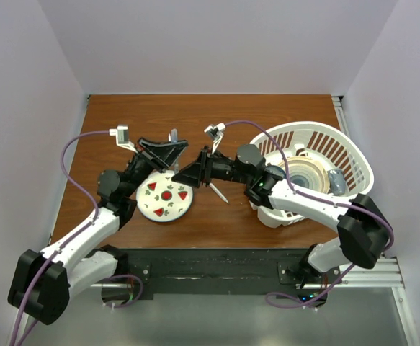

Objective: Insert the pens into the pen caps

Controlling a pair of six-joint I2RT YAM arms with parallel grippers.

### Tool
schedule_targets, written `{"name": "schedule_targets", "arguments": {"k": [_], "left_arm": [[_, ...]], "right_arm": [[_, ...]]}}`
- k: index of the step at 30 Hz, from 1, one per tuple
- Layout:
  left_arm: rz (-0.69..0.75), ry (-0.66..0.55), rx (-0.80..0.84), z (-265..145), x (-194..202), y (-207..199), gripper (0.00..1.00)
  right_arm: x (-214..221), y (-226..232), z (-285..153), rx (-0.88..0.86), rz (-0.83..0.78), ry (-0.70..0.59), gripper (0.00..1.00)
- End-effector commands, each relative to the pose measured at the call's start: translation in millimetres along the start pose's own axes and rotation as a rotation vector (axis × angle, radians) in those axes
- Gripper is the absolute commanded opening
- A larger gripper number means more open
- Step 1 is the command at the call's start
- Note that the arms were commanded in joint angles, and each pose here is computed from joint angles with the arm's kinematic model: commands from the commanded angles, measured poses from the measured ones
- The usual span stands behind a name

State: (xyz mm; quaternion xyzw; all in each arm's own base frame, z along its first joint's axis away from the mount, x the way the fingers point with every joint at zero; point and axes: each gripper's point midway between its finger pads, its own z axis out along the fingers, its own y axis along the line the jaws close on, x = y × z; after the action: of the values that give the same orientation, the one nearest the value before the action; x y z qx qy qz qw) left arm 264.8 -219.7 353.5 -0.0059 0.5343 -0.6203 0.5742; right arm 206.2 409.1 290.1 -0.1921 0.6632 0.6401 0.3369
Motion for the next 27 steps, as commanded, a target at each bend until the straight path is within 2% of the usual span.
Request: {"name": "schedule_targets", "arguments": {"k": [1,4,5,6,8,9,10,12,14,15,17,27], "left_arm": [[-0.003,-0.050,0.055,-1,-5,-12,0.00],[-0.005,-0.048,0.073,-1,-4,-15,0.00],[-0.007,-0.046,0.074,0,-3,-16,0.00],[-0.005,-0.047,0.079,0,-4,-17,0.03],[-0.005,-0.049,0.093,0,-6,-22,0.15],[0.000,-0.051,0.106,1,-9,-27,0.28],[0.012,-0.047,0.113,2,-9,-29,0.35],[0.035,-0.023,0.109,6,-11,-34,0.48],[0.075,-0.011,0.092,9,-13,-34,0.54],[0.079,-0.005,0.081,10,-14,-35,0.66],[0.099,-0.008,0.081,11,-17,-37,0.69],[0.164,-0.012,0.069,23,-32,-47,0.69]], "right_arm": [[-38,23,5,-0.055,-0.046,-0.140,0.46],[-37,24,6,-0.068,-0.050,-0.146,0.17],[-38,24,6,-0.068,-0.052,-0.150,0.03],[-38,25,5,-0.076,-0.055,-0.155,0.00],[-39,28,1,-0.083,-0.060,-0.163,0.00],[-36,27,0,-0.079,-0.058,-0.156,0.00],[-37,31,-3,-0.083,-0.065,-0.157,0.00],[-31,32,-7,-0.089,-0.072,-0.139,0.00],[-28,34,-11,-0.081,-0.079,-0.115,0.00],[-27,35,-12,-0.079,-0.082,-0.108,0.00],[-24,38,-17,-0.089,-0.091,-0.100,0.00],[-14,50,-29,-0.117,-0.119,-0.052,0.00]]}}
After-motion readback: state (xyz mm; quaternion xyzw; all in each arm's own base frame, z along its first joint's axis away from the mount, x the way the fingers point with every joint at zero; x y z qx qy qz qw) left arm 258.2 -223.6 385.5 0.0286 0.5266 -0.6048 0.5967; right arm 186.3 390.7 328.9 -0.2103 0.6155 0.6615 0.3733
